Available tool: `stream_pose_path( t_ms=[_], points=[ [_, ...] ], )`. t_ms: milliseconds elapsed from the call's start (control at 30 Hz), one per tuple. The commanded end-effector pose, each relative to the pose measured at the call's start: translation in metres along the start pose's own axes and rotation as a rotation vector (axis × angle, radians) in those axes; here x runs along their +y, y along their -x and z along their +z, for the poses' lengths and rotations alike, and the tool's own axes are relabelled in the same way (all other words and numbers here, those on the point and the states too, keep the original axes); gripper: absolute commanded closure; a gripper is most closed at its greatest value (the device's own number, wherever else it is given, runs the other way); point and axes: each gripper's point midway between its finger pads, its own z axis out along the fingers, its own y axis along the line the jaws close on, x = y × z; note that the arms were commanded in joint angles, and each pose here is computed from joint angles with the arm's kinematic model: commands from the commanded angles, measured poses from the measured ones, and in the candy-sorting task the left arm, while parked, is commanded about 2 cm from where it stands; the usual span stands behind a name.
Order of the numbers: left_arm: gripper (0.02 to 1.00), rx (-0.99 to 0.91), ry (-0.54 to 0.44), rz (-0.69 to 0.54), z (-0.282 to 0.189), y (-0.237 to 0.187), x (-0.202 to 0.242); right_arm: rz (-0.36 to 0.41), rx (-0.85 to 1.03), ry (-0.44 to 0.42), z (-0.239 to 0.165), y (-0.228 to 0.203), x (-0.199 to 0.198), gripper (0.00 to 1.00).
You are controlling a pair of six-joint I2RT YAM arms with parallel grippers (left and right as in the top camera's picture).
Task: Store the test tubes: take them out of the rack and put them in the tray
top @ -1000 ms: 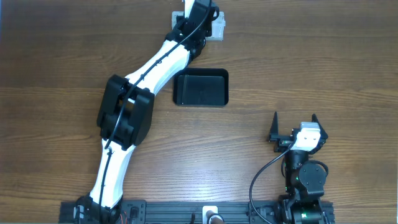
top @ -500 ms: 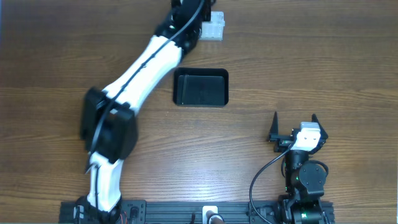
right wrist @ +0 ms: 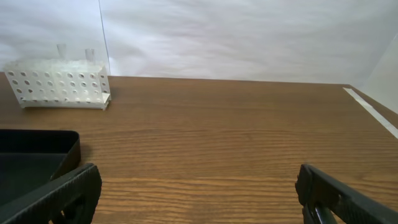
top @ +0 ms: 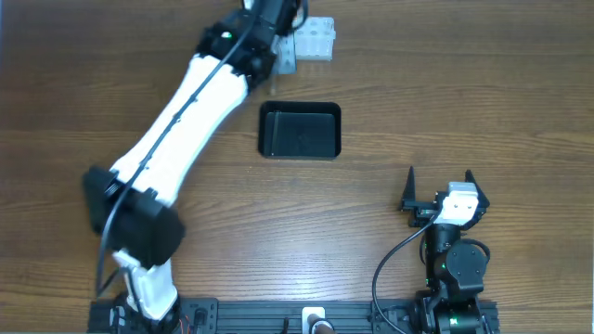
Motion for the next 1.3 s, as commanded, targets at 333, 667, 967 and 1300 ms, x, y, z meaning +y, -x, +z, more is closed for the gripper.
stream_pose_path(
  t_ms=[333, 667, 967, 1300],
  points=[
    [0.980, 0.301, 0.023, -0.007, 0.075, -0.084, -0.014, -0.001, -0.001, -0.013, 0.000, -0.001, -0.003, 0.007],
    [0.980, 0.325, 0.036, 0.002, 0.083, -0.092, -0.014, -0.001, -0.001, -0.013, 0.000, -0.001, -0.003, 0.007],
    [0.978, 0.367, 0.056, 0.021, 0.102, -0.109, -0.015, -0.001, -0.001, -0.013, 0.000, -0.001, -0.003, 0.009],
    [0.755, 0.360, 0.051, 0.019, 0.103, -0.108, -0.016, -0.001, -0.001, -0.013, 0.000, -0.001, -0.003, 0.007]
  ],
)
